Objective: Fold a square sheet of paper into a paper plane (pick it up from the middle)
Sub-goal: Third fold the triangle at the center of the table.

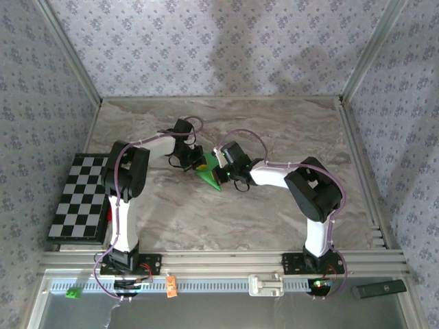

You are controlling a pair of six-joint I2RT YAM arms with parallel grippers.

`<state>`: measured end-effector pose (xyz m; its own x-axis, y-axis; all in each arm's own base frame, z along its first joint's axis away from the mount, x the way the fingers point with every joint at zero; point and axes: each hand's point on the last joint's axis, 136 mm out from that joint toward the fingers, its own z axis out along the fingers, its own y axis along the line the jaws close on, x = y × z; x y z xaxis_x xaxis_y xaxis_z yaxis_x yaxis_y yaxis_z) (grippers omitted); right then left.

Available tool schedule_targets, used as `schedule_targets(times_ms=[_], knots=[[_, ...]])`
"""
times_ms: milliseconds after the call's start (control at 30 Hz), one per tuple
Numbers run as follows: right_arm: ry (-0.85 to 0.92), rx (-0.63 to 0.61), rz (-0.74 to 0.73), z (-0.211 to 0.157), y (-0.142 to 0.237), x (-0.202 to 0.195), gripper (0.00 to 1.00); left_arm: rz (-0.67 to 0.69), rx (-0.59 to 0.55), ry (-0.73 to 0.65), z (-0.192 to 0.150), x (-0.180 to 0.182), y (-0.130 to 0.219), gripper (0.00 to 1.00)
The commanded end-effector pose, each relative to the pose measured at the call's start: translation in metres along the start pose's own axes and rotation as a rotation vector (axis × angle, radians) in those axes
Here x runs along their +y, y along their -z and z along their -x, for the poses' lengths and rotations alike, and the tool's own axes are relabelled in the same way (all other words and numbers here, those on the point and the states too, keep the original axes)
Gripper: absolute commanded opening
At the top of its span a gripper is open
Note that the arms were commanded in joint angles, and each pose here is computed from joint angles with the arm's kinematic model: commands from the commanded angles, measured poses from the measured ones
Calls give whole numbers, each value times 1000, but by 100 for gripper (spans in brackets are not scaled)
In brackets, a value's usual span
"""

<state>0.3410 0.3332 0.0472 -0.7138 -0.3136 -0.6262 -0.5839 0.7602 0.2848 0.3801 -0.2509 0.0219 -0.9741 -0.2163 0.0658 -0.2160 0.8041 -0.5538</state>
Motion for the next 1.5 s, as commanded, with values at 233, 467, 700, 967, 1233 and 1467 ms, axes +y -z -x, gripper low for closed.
schedule_targets(times_ms=[233,467,700,967,1233,1467], knots=[[-37,61,-24,-10,-6,-7,0,53,51,10,-10,14,-13,0],[-62,96,-32,-16,-7,-8,0,43,49,7,-9,10,-12,0],[-63,121,-48,-22,-11,-11,0,26,43,-15,-5,0,-5,0],[-65,139,-47,-26,-13,-11,0,-2,-6,-61,12,-22,17,5],[-61,136,-37,-24,-12,-10,0,31,-9,-47,22,-10,10,6],[-62,121,-33,-18,-9,-8,0,84,17,-38,20,6,-1,1]])
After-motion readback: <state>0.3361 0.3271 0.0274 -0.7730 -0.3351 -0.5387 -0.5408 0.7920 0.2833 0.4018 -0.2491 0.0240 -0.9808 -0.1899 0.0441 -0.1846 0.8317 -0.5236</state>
